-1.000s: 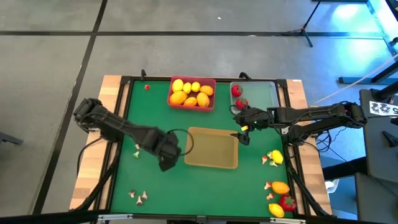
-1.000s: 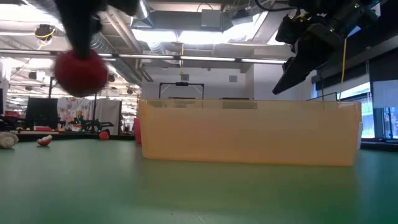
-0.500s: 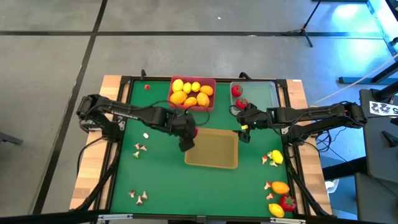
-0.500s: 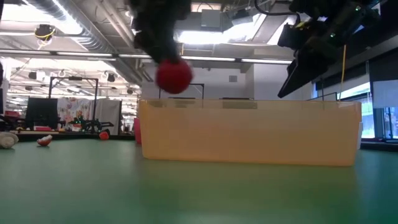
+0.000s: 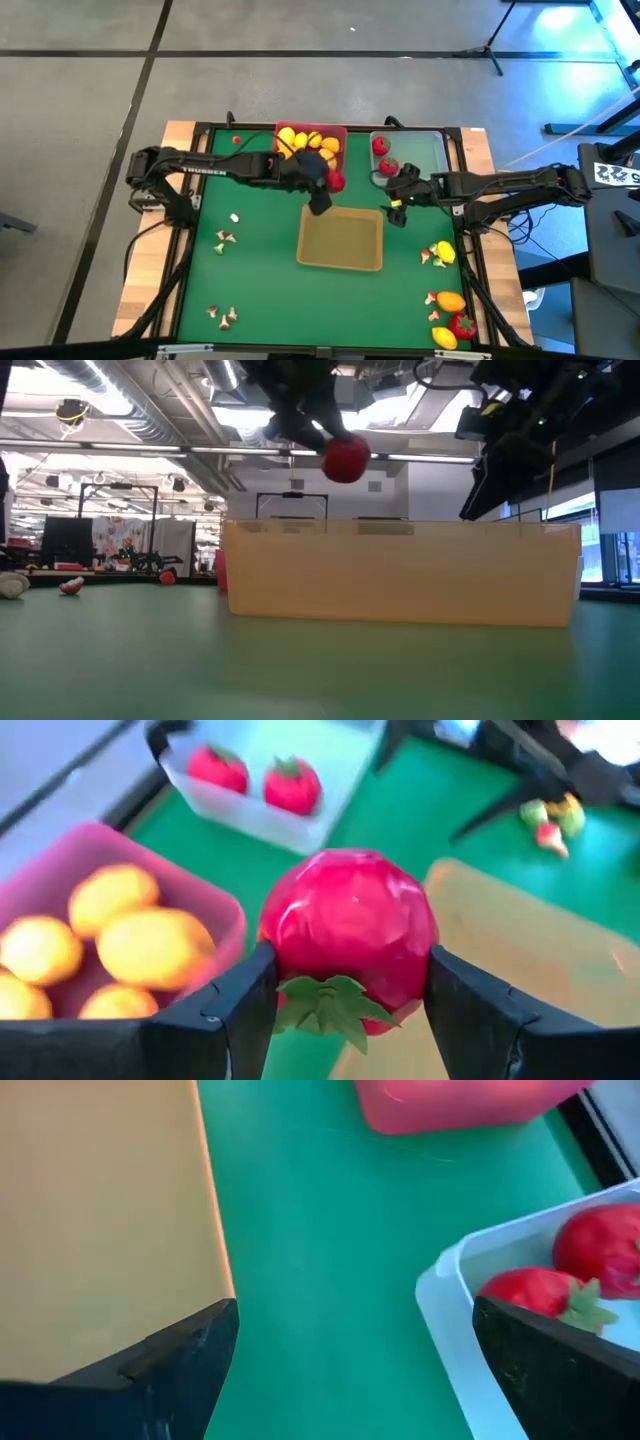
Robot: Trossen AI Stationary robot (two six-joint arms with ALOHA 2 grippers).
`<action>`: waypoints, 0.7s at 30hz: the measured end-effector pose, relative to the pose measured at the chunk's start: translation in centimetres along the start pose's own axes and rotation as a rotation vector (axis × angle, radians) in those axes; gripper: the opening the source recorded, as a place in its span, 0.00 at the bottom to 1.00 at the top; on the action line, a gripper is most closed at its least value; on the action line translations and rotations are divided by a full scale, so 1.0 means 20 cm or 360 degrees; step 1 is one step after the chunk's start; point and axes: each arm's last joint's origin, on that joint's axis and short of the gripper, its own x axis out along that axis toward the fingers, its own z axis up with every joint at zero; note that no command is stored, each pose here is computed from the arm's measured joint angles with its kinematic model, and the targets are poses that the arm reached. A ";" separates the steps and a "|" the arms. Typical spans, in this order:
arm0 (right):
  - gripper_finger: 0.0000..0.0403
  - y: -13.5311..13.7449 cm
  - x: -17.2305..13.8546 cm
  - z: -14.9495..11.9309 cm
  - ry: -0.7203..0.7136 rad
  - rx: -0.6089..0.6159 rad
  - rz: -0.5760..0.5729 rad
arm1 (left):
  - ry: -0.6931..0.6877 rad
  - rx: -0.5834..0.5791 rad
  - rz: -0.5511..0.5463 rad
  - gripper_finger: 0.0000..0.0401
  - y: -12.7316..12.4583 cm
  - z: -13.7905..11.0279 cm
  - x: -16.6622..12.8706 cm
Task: Sort produce into baskets
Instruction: Put the red tomato into the white bin
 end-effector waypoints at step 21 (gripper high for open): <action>0.99 -0.13 -0.32 -0.08 -0.0322 0.0105 -0.0249 | -0.0377 -0.0134 -0.0160 0.54 0.38 0.18 0.40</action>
